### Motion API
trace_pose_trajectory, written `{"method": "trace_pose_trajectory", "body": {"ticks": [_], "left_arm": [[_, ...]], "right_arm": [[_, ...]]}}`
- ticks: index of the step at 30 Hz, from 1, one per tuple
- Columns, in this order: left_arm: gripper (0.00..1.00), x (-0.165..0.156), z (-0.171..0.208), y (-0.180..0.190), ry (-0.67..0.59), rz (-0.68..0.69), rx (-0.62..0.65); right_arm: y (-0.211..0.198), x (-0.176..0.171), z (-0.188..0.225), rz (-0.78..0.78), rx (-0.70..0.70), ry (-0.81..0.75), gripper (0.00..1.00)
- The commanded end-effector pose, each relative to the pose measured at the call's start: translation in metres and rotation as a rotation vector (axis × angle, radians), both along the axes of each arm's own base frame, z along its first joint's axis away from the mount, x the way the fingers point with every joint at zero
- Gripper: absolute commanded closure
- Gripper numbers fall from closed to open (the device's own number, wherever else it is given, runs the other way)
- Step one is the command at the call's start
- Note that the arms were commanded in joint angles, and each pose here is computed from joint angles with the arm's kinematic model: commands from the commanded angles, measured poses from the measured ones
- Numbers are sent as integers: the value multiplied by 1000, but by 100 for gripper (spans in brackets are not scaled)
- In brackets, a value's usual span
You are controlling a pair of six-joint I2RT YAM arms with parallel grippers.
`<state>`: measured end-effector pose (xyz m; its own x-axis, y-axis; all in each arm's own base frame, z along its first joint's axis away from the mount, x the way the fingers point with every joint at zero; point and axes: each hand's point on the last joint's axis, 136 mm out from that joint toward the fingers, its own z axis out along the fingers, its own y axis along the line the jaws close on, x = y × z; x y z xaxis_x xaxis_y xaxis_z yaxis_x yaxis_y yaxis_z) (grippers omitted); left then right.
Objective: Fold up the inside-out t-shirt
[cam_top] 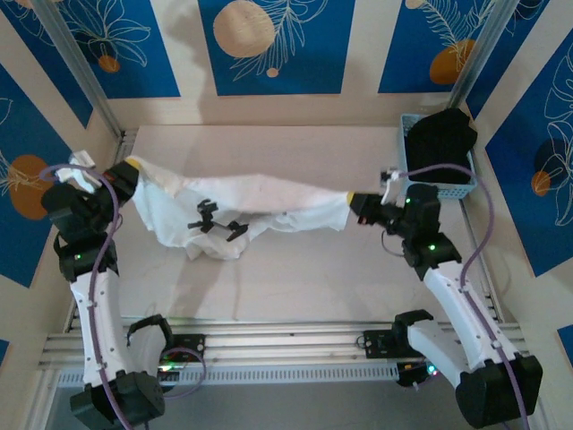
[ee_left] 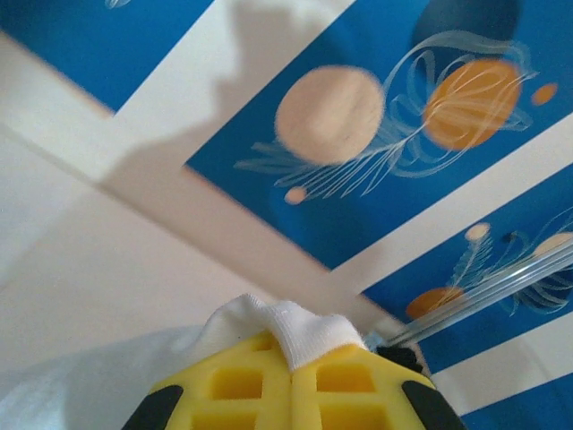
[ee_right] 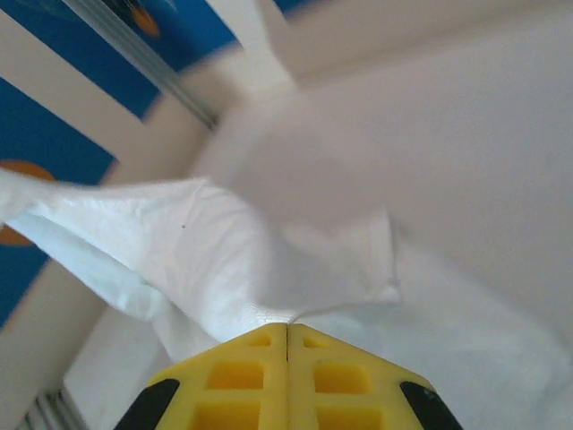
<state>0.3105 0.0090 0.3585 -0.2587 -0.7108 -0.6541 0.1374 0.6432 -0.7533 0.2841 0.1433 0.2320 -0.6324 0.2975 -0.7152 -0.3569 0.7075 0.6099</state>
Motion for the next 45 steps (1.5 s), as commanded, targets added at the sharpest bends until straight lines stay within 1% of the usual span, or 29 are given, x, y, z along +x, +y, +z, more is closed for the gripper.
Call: {"method": "trace_pose_trajectory", "body": {"ticks": [1, 4, 8, 12, 14, 15, 18, 20, 22, 25, 28, 32, 37, 39, 42, 44, 45], "left_arm": [[100, -3, -37, -12, 75, -54, 21], [100, -3, -57, -18, 118, -74, 17], [100, -7, -82, -27, 182, -105, 55], [100, -11, -99, -32, 222, -113, 85], [100, -11, -106, -32, 233, -115, 88], [100, -12, -109, -31, 239, -112, 91], [100, -12, -114, -30, 245, -110, 106], [100, -11, -115, -30, 244, -109, 114], [100, -11, -114, -30, 240, -112, 118], [100, -10, -114, -30, 234, -115, 112], [100, -9, -113, -32, 230, -122, 107], [100, -9, -113, -33, 225, -128, 101], [100, -8, -114, -33, 225, -133, 96], [100, -8, -114, -33, 223, -135, 97], [100, -8, -114, -34, 224, -137, 97], [100, -8, -113, -33, 223, -136, 97], [100, -8, -113, -34, 221, -137, 98]], "right_arm": [[11, -25, -55, 36, 27, 197, 100], [24, -45, -93, 62, 24, 316, 100], [29, -66, -131, 45, -75, 453, 100], [27, -87, -162, 10, -139, 594, 99], [21, -91, -170, -14, -177, 634, 92], [16, -90, -171, -35, -198, 638, 87], [7, -82, -164, -73, -234, 611, 72], [5, -74, -155, -87, -244, 577, 65], [5, -66, -150, -88, -244, 552, 61], [11, -53, -150, -61, -233, 562, 58], [10, -35, -154, -59, -234, 580, 58], [22, -13, -160, -12, -181, 605, 57], [47, -7, -176, 74, -174, 666, 63], [53, -9, -182, 94, -186, 682, 67], [56, -11, -186, 100, -197, 691, 78], [55, -11, -183, 98, -200, 678, 87], [55, -11, -179, 100, -198, 665, 89]]}}
